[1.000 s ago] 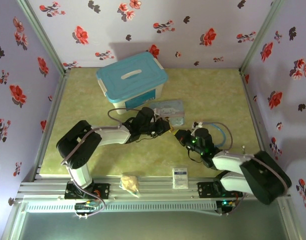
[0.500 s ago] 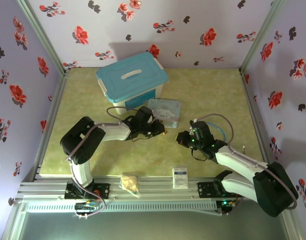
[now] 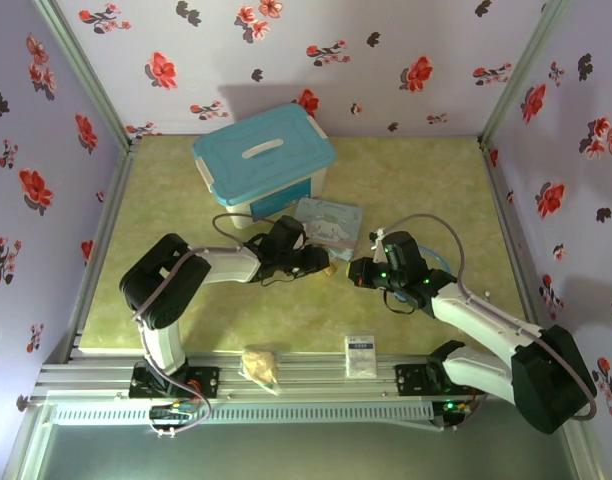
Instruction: Unlock the padlock with the key
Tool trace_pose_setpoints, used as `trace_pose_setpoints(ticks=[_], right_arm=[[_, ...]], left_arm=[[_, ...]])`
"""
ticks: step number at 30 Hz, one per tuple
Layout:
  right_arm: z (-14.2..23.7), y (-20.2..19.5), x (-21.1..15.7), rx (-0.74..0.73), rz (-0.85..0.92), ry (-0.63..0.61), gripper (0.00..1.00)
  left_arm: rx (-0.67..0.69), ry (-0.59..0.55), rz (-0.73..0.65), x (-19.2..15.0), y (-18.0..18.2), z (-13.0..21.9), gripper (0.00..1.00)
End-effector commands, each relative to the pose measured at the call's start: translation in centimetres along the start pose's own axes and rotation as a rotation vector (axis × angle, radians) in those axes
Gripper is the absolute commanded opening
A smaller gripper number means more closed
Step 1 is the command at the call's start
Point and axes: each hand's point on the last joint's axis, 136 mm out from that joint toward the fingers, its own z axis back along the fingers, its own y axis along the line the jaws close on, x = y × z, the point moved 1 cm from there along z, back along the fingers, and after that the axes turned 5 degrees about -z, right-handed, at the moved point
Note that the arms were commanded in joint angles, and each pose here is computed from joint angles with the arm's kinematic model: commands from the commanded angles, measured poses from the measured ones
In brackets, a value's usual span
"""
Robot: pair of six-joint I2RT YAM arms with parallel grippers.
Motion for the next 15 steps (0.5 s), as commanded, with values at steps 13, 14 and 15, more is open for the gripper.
trace_pose_setpoints(ticks=[13, 14, 15], right_arm=[[5.0, 8.5, -1.3, 0.466, 0.247, 0.019, 0.0], [5.2, 8.7, -1.3, 0.477, 0.259, 0.005, 0.0], [5.2, 8.5, -1.3, 0.472, 0.262, 0.002, 0.0]], left_arm=[[-0.363, -0.245, -0.399, 1.7, -10.6, 11.7, 0.49], [-0.389, -0.226, -0.414, 1.4, -11.1, 11.6, 0.48], [-0.393, -0.216, -0.417, 1.2, -11.2, 11.5, 0.46]])
